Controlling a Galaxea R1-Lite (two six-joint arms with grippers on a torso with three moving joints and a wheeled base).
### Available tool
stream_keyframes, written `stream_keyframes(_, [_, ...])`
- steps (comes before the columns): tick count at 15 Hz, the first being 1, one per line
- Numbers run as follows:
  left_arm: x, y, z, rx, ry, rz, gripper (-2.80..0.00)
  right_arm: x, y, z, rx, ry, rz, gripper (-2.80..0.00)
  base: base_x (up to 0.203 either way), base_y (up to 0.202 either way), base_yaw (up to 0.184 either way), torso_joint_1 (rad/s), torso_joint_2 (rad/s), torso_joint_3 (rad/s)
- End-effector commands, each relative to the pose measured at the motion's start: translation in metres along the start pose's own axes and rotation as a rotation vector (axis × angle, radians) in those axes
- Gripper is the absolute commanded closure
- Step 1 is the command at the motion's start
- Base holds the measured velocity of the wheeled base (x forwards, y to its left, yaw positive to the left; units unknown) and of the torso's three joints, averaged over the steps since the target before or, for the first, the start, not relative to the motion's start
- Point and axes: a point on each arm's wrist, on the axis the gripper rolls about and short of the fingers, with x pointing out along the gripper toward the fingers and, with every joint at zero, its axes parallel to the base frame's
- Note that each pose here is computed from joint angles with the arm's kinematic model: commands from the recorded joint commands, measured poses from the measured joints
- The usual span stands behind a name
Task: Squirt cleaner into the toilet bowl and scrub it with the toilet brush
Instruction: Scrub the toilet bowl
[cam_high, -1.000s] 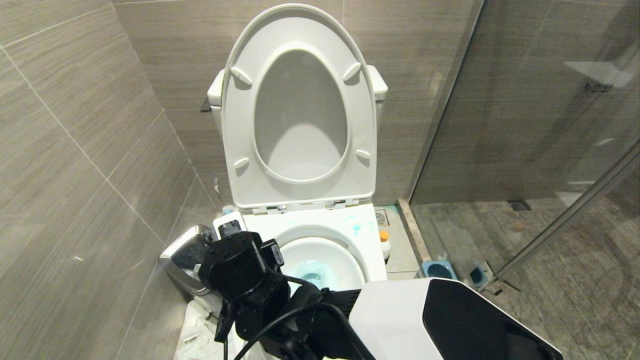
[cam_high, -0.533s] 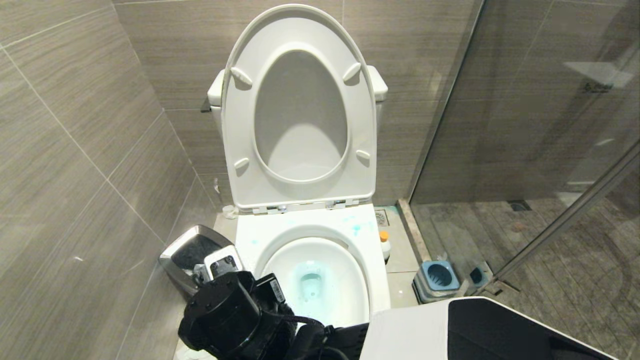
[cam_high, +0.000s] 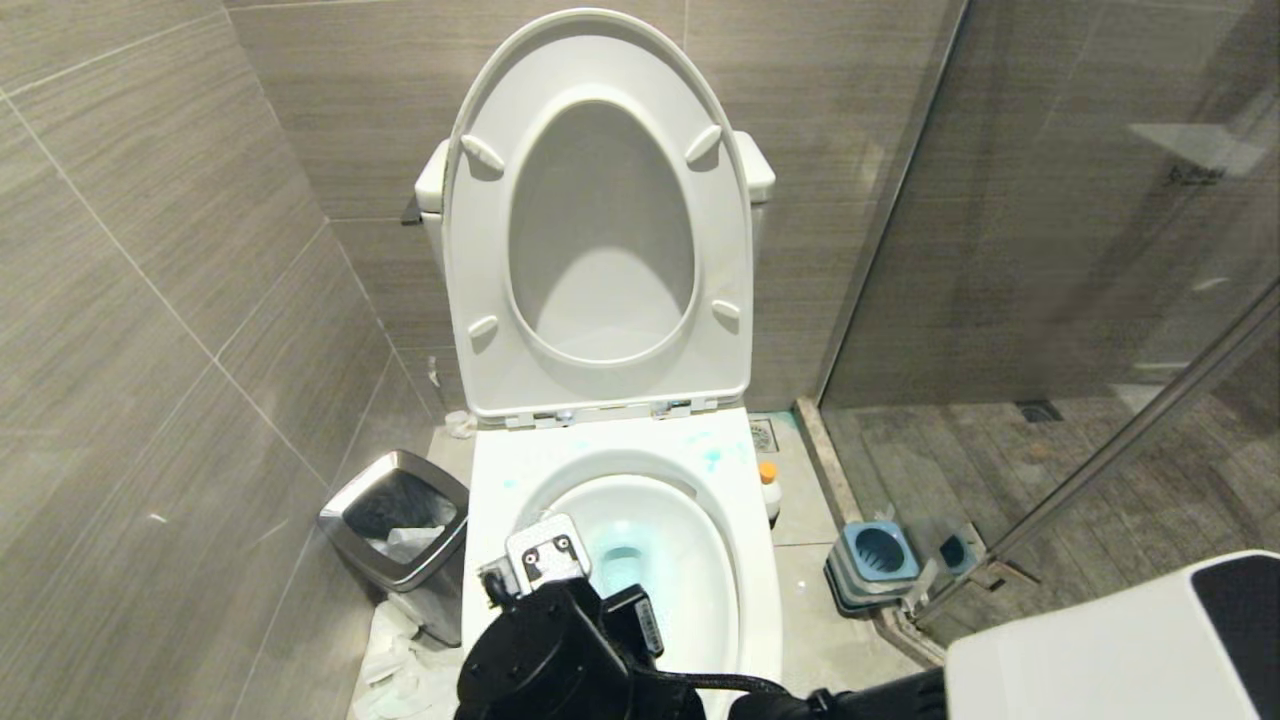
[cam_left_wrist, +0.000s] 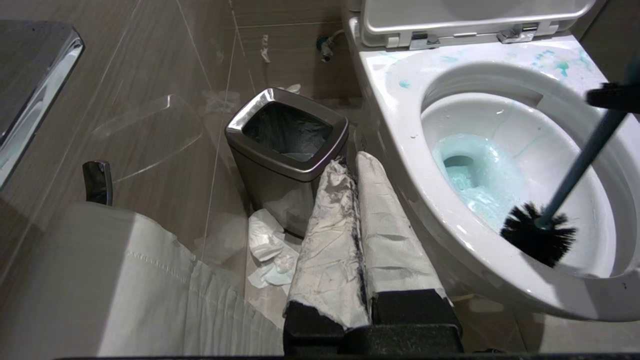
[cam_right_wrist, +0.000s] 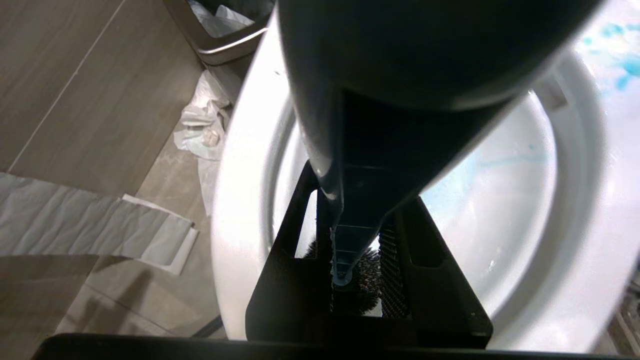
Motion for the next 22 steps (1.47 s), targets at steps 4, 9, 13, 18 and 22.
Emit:
stream_keyframes(4, [0.000,0.000,0.000,0.000,0.001,0.002,0.00,-0.032,-0.051,-0.011,0.035,-0.020,-0.058,0.00,0.000,0.000,0.000,0.000,0.00,0.000])
stream_keyframes(9, [0.000,0.000,0.000,0.000,0.001,0.001,0.00,-0.017,-0.095,0.008,0.121,-0.070,-0.166,0.00,0.000,0.000,0.000,0.000,0.00,0.000])
stream_keyframes(13, [0.000,0.000,0.000,0.000,0.001,0.001,0.00,0.011,-0.114,0.027,0.165,-0.109,-0.226,0.00,0.000,0.000,0.000,0.000,0.00,0.000])
stream_keyframes(18, [0.000,0.000,0.000,0.001,0.001,0.001,0.00,0.075,-0.119,0.045,0.180,-0.165,-0.270,0.00,0.000,0.000,0.000,0.000,0.00,0.000])
stream_keyframes(22, [0.000,0.000,0.000,0.000,0.002,0.000,0.00,0.120,-0.115,0.057,0.151,-0.224,-0.281,0.00,0.000,0.000,0.000,0.000,0.00,0.000])
